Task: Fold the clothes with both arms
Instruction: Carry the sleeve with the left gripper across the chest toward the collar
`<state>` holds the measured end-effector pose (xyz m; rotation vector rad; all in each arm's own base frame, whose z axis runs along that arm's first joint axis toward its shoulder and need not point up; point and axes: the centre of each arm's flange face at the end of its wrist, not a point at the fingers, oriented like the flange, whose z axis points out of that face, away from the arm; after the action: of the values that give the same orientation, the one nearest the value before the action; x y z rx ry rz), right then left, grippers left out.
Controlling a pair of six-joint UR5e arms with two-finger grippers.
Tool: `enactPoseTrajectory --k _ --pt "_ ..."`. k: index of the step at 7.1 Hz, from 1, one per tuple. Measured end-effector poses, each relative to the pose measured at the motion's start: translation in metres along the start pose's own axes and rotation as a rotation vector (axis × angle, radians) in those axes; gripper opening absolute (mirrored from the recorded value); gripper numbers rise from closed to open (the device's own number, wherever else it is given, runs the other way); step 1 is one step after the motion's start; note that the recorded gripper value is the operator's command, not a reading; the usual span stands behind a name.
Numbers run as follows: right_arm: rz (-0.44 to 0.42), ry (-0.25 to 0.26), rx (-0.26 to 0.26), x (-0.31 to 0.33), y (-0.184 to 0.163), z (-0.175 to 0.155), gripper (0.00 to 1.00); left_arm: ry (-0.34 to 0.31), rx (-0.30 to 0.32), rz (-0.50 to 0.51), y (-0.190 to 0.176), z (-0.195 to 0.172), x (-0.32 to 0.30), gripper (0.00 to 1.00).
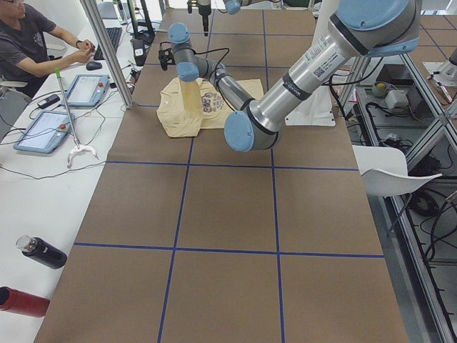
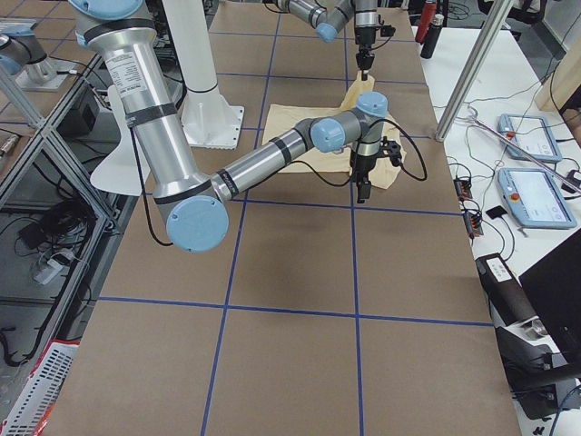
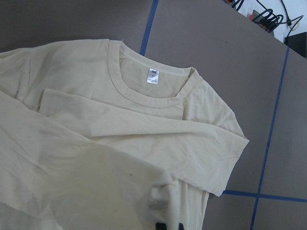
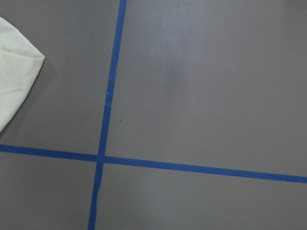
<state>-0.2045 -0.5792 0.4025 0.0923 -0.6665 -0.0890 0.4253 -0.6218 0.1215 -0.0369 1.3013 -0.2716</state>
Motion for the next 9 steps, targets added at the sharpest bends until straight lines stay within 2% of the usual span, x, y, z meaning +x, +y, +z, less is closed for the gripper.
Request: enactPoseTrajectory --k 2,5,6,7,9 --pt "0.0 0.0 -0.002 0.0 -0.001 0.001 1.0 0.013 0.011 0.036 0.016 0.05 0.002 0.0" --pt "0.0 0.0 -0.007 -0.001 -0.003 0.005 1.0 0.043 0.048 0.109 0.07 0.154 -0.011 0.0" --pt "0.001 0.001 -0.009 -0.001 -0.004 0.006 1.0 0.05 0.056 0.123 0.084 0.173 -0.01 0.83" --pt "0.003 0.001 -0.01 -0.001 -0.005 0.007 1.0 0.06 0.057 0.135 0.094 0.182 -0.005 1.0" --pt "0.003 0.001 -0.012 -0.003 -0.007 0.008 1.0 0.13 0.055 0.175 0.117 0.182 0.023 1.0"
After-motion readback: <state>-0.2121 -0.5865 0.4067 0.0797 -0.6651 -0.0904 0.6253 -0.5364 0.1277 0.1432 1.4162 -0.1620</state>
